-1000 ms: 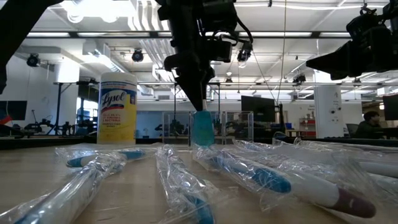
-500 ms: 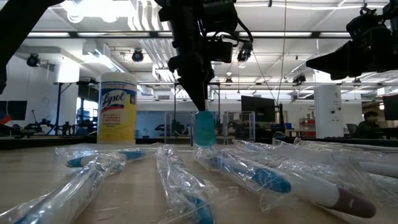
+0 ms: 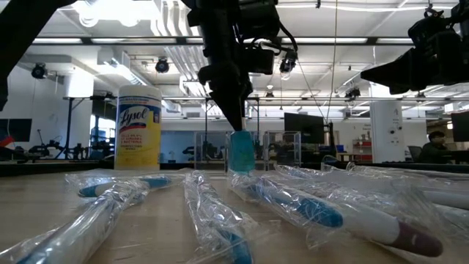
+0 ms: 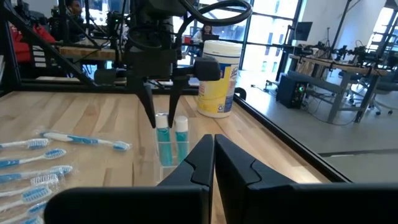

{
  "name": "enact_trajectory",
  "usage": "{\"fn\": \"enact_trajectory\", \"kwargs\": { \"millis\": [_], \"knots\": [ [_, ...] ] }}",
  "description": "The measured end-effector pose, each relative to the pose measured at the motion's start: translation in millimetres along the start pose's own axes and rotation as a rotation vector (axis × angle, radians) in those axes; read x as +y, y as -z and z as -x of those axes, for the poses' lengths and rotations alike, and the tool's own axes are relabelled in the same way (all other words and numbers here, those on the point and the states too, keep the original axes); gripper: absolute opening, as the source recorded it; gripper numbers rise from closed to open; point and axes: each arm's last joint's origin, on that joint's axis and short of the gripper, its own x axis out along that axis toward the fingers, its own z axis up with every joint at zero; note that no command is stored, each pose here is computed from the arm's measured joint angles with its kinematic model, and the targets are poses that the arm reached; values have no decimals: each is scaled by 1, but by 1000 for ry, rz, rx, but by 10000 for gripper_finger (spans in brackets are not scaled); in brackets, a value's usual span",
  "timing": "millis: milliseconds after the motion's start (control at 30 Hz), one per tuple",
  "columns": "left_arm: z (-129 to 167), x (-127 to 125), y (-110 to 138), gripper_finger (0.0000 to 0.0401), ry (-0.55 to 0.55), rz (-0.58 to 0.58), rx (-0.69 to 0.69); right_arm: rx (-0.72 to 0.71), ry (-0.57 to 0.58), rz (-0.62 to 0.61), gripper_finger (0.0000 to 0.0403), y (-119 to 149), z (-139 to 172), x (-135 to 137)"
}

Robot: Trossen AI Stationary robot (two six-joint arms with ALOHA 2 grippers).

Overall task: Pick & Place toothbrushing station
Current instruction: Put the blue mouthwash bottle into the middle section of the transparent organizer

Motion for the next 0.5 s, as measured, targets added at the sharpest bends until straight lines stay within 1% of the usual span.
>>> {"fn": "enact_trajectory", "kwargs": {
  "millis": [300, 500],
  "knots": [
    [0, 0, 0, 122, 14, -5, -3, 0, 0, 0, 8, 0, 0, 0],
    [0, 0, 0, 150, 11, -5, -4, 0, 0, 0, 8, 0, 0, 0]
  ]
}}
